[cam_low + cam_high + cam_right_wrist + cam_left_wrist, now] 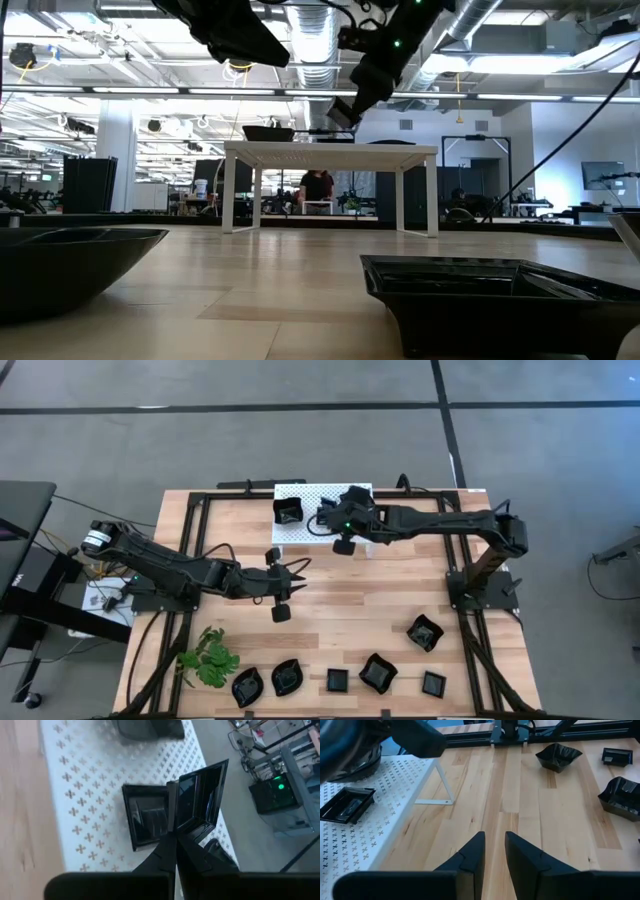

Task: Pick & Place Mini shaped plates
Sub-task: Stack the square plate on top of the other square plates on the shelf

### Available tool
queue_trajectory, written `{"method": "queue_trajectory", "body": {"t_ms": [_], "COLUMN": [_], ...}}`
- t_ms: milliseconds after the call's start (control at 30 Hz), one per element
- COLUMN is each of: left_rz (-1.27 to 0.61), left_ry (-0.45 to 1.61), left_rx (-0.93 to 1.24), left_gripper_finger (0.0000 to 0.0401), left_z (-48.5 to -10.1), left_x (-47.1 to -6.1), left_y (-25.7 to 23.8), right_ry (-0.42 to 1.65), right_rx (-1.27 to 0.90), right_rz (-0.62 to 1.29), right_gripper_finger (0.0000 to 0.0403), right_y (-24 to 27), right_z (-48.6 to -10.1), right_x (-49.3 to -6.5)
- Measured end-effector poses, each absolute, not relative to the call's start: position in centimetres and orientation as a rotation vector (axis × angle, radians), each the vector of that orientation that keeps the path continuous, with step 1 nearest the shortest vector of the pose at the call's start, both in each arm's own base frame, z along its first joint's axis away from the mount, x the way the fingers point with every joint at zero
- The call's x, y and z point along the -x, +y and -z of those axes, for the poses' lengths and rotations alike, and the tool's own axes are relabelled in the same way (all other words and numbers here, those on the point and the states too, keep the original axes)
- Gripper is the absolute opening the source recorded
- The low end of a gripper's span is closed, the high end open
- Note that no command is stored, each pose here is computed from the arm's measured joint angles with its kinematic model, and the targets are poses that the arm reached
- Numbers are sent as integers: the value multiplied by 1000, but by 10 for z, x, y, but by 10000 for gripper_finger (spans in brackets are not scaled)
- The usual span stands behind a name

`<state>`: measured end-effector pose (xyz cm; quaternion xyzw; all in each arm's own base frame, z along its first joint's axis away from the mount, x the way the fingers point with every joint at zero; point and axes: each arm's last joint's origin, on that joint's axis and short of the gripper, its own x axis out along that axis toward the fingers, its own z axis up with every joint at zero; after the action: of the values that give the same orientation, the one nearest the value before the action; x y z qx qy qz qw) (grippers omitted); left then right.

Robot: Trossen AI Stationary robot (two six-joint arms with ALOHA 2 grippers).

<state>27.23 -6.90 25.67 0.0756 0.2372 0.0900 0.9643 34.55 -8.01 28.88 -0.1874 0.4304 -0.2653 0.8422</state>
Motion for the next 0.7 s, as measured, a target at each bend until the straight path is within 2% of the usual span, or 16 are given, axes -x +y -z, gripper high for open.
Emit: {"method": "queue_trajectory", "body": {"t_ms": [367, 700], "left_rz": [-182, -182], "left_ry": [480, 474], "left_rx": [-153, -151], "left_gripper_finger": [76, 76], "left_z": [-257, -257], "left_x": [-272, -273], "left_y": [-69, -69], "right_ry": [907, 966], "right_rx": [416, 443], "right_rz": [613, 652], "right_gripper_finger": [0, 0], "right_y": [-71, -73], "right_z": [-287, -264], "right_x": [-347, -360]}}
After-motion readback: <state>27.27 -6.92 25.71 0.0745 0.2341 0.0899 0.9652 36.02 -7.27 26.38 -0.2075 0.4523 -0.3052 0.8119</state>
